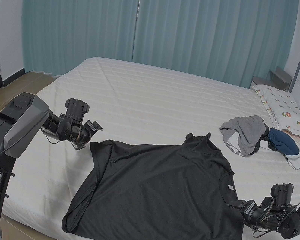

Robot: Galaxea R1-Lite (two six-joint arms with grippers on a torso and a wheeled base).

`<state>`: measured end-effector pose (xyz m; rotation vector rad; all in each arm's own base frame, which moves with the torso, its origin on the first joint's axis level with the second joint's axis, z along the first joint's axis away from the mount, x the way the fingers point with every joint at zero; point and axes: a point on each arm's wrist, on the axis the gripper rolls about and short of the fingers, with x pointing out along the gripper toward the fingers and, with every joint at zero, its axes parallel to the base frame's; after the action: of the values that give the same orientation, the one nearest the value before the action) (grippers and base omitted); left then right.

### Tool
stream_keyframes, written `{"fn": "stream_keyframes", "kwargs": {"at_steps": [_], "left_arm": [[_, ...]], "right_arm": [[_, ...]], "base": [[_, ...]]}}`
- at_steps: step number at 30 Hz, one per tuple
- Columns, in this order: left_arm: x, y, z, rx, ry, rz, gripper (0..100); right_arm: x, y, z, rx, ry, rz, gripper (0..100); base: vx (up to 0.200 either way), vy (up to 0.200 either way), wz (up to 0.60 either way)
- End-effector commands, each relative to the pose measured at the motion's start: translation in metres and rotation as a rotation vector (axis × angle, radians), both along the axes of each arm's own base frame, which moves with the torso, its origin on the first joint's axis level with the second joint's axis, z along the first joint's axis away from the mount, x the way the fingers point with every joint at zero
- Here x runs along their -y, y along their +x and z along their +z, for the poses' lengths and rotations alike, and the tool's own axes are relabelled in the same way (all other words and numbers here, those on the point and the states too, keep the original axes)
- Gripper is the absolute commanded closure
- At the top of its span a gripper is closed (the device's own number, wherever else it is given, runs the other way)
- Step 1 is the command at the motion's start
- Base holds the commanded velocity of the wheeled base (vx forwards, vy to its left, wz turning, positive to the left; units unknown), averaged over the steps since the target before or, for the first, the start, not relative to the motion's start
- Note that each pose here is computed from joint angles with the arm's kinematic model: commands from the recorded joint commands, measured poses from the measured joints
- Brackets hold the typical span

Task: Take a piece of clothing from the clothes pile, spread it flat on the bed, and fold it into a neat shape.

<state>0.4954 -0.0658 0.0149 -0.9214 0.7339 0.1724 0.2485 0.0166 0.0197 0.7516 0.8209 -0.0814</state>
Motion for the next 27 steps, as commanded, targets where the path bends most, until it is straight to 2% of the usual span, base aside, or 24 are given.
{"fn": "stream_keyframes", "kwargs": {"at_steps": [1, 6, 7, 14, 27], "left_arm": [[0.005, -0.002, -0.007, -0.015, 0.006, -0.013, 0], [0.011, -0.003, -0.016, -0.031, 0.019, -0.035, 0], [0.011, -0.003, -0.017, -0.030, 0.029, -0.041, 100], [0.011, -0.001, -0.021, -0.028, 0.046, -0.036, 100], [-0.013, 0.034, 0.014, 0.152, 0.062, 0.037, 100]], "right_arm": [[0.000, 0.000, -0.001, -0.002, 0.000, 0.001, 0], [0.000, 0.000, -0.001, -0.002, 0.000, 0.001, 0], [0.000, 0.000, 0.000, 0.000, -0.001, 0.000, 0], [-0.001, 0.000, -0.003, -0.012, 0.000, 0.006, 0], [-0.001, 0.000, -0.004, -0.014, 0.001, 0.005, 0]], "base": [[0.000, 0.000, 0.00], [0.000, 0.000, 0.00], [0.000, 0.000, 0.00], [0.000, 0.000, 0.00], [0.000, 0.000, 0.00]]}}
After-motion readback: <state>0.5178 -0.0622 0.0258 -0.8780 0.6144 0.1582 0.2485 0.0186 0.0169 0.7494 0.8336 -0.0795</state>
